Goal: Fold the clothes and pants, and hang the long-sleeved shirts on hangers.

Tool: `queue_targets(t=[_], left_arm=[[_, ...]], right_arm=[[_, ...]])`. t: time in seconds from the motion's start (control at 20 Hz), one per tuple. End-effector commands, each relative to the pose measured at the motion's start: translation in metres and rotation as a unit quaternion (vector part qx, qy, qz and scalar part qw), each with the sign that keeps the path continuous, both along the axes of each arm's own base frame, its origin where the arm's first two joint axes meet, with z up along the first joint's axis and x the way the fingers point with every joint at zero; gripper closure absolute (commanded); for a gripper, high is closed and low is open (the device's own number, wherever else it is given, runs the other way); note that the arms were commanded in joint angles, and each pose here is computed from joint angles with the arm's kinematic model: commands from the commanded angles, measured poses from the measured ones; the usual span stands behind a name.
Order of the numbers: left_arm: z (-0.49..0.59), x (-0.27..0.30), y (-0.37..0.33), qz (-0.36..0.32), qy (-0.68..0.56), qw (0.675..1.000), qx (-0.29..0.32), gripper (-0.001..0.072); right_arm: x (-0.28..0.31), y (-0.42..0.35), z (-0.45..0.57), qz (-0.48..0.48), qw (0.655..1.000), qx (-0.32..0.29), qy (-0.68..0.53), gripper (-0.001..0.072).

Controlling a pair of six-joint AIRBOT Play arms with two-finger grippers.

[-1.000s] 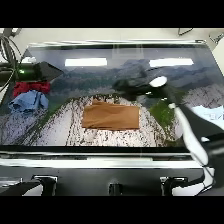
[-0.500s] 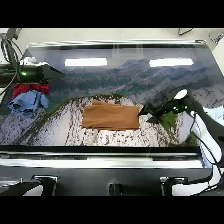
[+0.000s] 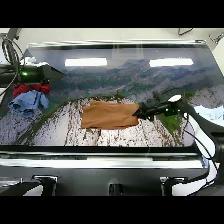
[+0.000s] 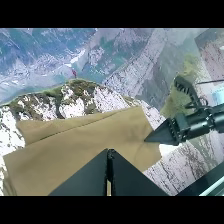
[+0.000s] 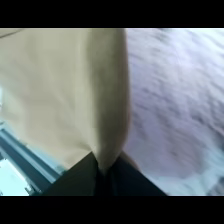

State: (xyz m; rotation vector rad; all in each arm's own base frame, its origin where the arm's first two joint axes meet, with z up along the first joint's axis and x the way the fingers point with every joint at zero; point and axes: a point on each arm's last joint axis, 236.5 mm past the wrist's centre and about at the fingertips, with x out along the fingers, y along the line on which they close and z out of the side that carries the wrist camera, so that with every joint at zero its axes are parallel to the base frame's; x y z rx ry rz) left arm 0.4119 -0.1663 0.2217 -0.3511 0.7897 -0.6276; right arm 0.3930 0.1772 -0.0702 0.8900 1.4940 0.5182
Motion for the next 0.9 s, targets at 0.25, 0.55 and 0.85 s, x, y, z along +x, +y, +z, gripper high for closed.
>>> queue_targets(t=[0.25,0.55,0.85], left_arm=[[0.0,0.001,0.001,0.002,-0.002,1.0,0.0,0.0683],[0.0,0.001,0.001,0.002,-0.002,1.0,0.0,0.0683],[0.0,0.001,0.001,0.002,-0.002,1.0,0.0,0.0683]], right_arm=[[0.091,-0.122,0.154,-0.079,0.984,-0.026,-0.157,0.0675],[0.071,-0.312,0.218,-0.265,0.944,-0.1,-0.167,0.0675],[0.011,-0.43,0.25,-0.429,0.881,-0.129,-0.154,0.0674]])
